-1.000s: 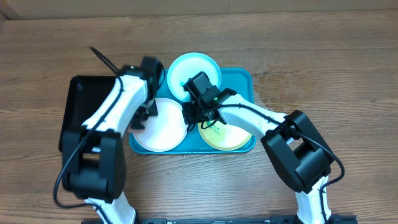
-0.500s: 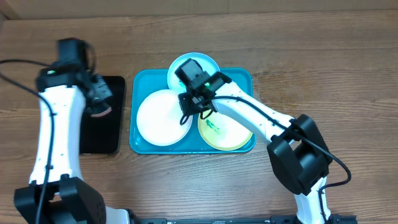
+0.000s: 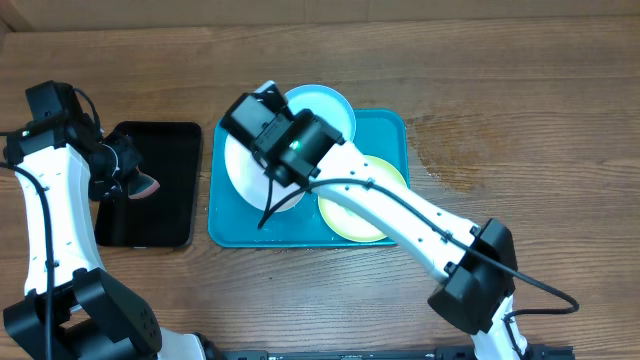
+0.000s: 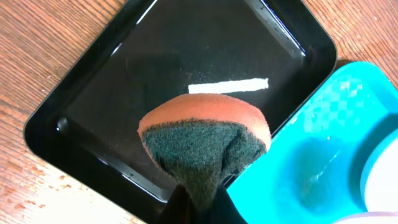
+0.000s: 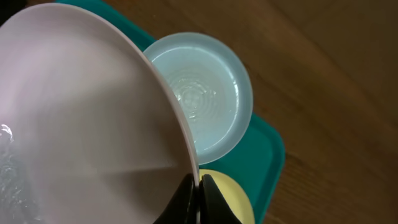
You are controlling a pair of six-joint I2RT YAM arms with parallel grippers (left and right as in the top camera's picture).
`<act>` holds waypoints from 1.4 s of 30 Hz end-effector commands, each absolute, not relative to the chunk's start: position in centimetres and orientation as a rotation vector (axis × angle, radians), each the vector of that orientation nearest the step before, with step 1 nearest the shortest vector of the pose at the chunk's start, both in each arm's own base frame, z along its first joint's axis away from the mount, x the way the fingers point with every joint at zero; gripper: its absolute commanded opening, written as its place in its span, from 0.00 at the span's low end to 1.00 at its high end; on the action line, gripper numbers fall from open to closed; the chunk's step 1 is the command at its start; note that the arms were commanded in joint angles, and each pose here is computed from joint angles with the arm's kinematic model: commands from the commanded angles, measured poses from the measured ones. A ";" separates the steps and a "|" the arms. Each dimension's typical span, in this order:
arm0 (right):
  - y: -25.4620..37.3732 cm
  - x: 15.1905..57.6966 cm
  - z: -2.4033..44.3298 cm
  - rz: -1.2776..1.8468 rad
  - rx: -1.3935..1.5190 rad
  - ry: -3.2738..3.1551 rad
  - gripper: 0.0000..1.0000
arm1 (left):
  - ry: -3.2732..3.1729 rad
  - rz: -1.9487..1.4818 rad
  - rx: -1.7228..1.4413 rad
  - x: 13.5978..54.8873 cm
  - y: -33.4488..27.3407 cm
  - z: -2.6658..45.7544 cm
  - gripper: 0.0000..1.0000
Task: Clean dirty plates on tray and stack at the side
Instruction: 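Lift the pink plate with the right gripper and set it right of the tray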
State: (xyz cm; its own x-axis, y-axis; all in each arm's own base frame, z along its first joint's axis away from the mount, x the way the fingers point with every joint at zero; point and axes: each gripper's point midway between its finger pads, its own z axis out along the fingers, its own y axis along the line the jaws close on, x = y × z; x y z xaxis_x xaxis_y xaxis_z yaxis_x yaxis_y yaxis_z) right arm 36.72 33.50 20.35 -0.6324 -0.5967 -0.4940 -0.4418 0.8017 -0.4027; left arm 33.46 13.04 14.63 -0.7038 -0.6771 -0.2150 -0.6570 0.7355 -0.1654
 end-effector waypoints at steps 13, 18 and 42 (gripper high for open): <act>32.9 34.6 31.5 -0.920 -0.824 1.829 0.04 | 2.698 -0.162 -1.013 33.5 12.4 14.4 0.04; 32.9 34.8 31.6 -0.914 -0.814 1.830 0.04 | 2.702 -0.163 -1.015 33.5 12.4 14.4 0.04; 15.8 44.0 17.7 0.482 -0.189 2.869 0.04 | 2.701 -0.161 -1.003 33.6 12.4 14.4 0.04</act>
